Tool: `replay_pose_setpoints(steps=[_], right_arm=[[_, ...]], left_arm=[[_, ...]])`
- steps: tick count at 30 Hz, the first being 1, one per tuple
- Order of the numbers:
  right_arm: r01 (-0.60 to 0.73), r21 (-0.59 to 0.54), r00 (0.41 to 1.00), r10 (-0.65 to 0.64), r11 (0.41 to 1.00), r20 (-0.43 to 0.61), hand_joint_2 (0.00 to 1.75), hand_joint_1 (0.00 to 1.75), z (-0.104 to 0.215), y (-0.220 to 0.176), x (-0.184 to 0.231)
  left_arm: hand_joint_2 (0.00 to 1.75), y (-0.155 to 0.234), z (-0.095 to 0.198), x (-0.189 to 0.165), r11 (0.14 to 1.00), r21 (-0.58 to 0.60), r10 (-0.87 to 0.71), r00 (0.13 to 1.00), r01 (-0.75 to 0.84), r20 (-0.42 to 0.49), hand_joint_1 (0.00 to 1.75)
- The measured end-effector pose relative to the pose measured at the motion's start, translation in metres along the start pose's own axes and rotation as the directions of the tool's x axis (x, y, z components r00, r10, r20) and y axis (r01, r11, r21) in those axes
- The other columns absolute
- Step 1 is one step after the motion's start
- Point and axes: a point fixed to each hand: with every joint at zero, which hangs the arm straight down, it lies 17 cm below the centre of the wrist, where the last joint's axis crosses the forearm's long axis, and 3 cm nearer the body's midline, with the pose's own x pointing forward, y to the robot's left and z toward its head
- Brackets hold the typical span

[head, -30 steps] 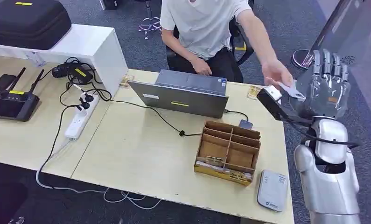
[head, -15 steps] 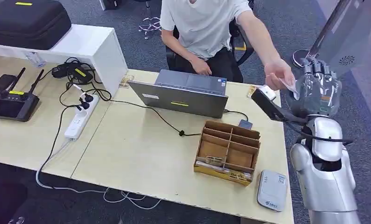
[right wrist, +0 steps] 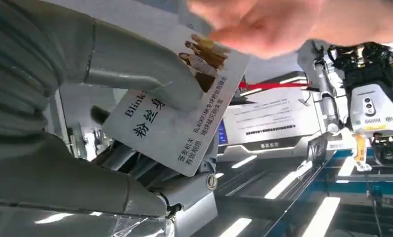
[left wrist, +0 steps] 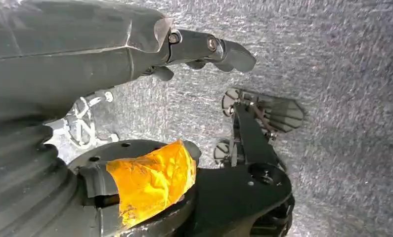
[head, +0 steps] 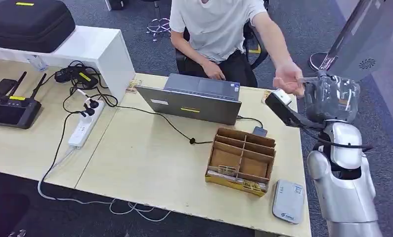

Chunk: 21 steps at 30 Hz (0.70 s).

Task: Pass the card to the sensor for recognition and then transmit it.

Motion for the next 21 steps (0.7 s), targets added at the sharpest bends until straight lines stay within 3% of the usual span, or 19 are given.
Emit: replay_pose_setpoints(steps=[7,15,21], right_arm=[[0.054,-0.021,0.999,-0.054,0.998,0.005,1.75,1.75,0.014,0.002,0.008],[0.107,-0.101,0.994,-0.106,0.989,0.012,1.75,1.75,0.079,0.002,0.015],[0.095,-0.12,0.995,-0.095,0.988,0.004,1.75,1.75,0.098,-0.003,0.011]], left_arm=[[1.75,0.003,0.0,-0.002,1.0,0.017,0.024,1.0,-0.024,-0.009,0.0],[1.75,0.002,-0.001,-0.006,0.996,0.035,0.078,0.997,-0.077,-0.022,0.0],[1.75,0.002,-0.001,-0.006,0.995,0.038,0.09,0.996,-0.089,-0.024,0.0]])
